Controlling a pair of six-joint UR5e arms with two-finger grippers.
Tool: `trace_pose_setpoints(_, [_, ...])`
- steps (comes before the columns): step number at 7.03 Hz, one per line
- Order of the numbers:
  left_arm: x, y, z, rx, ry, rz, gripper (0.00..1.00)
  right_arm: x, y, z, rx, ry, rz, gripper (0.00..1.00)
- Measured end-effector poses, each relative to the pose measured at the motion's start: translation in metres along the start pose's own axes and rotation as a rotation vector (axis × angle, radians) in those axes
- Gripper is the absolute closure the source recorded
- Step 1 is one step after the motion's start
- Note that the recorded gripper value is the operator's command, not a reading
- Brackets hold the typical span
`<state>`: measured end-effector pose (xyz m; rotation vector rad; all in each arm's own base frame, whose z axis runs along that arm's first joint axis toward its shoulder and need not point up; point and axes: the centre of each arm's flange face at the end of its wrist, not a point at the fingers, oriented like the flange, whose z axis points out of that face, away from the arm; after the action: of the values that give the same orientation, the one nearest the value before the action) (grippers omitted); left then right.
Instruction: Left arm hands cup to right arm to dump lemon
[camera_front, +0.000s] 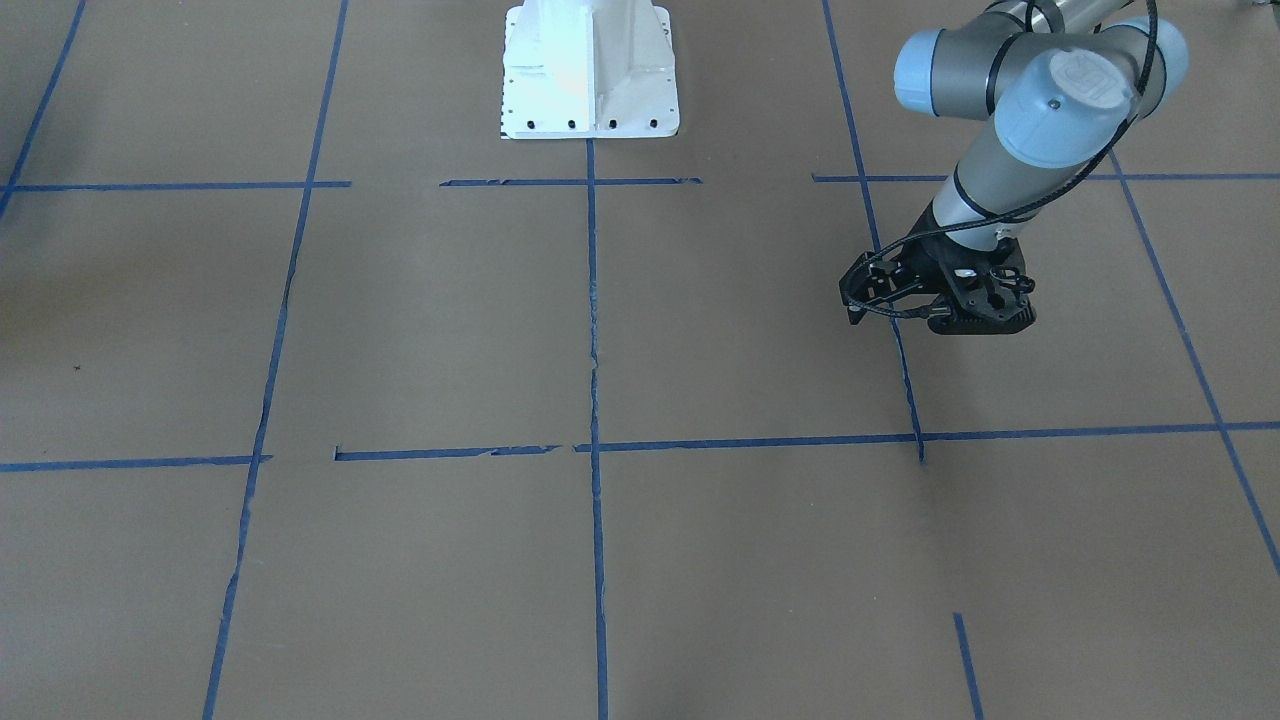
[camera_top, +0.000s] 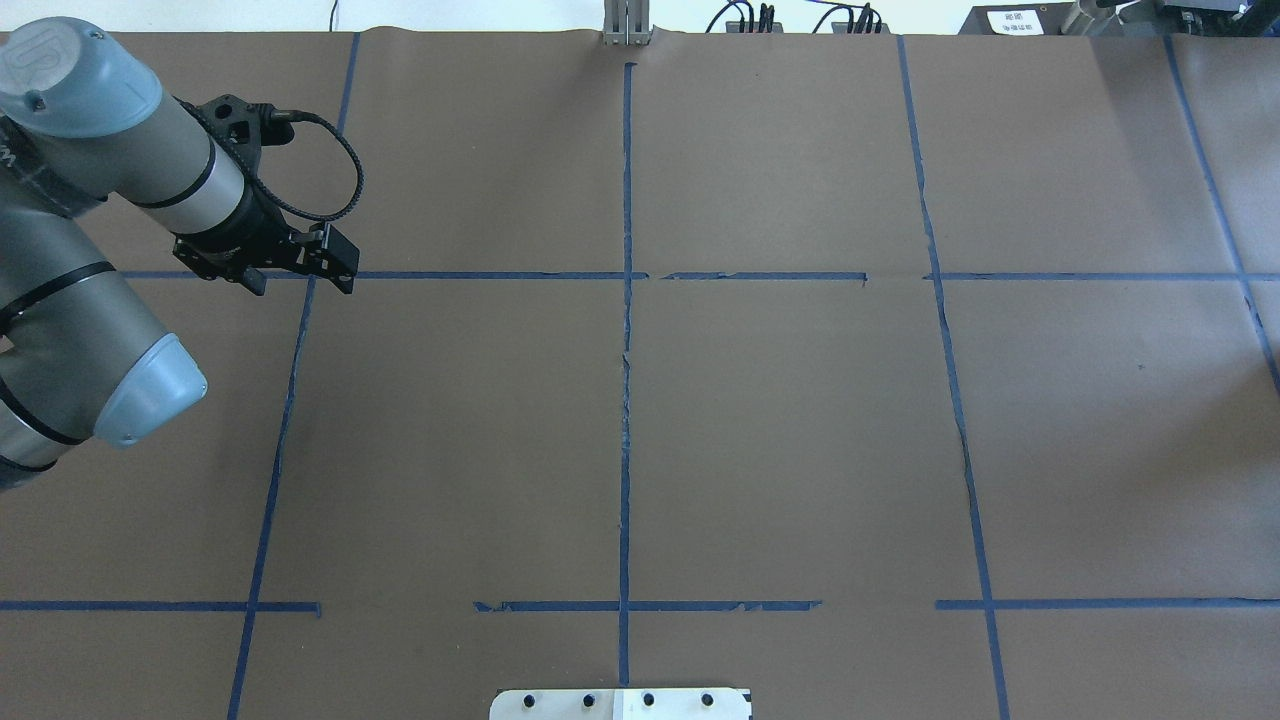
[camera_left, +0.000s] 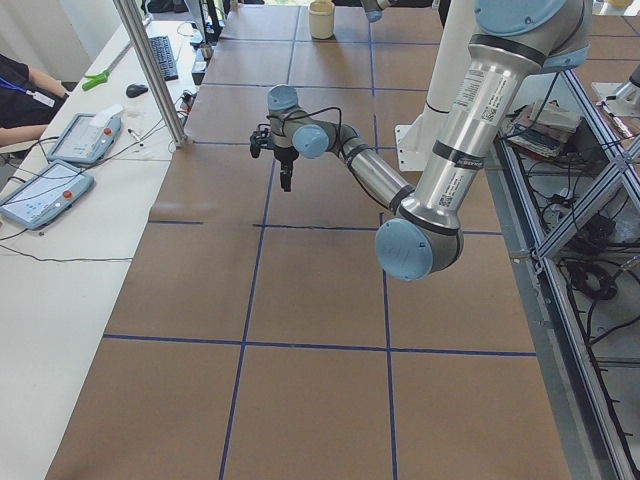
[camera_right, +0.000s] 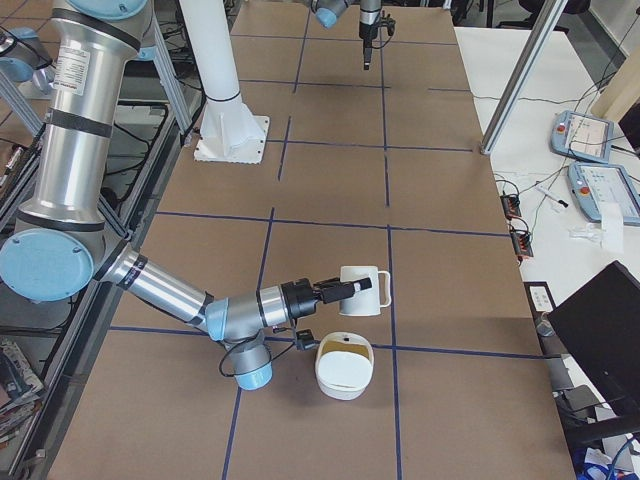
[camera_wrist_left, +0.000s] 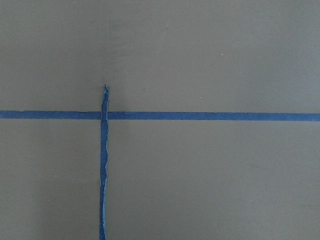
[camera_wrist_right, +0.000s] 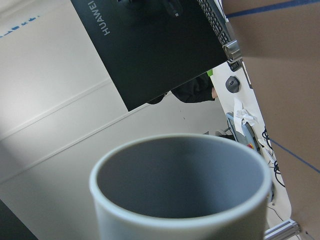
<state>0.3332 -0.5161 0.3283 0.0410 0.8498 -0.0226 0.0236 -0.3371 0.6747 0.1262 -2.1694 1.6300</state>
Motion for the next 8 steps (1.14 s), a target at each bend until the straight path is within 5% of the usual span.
trace_pose_setpoints(5, [0.000,0.001,0.003,-0.005,-0.003,0.005,0.00,-0.028,0.052,0.051,-0.059,0.158,-0.563,0.91])
trace_pose_setpoints(8, [0.002,0.002,0.005,-0.009,-0.002,0.009,0.00,-0.043,0.134,0.108,-0.108,0.296,-0.853,0.92])
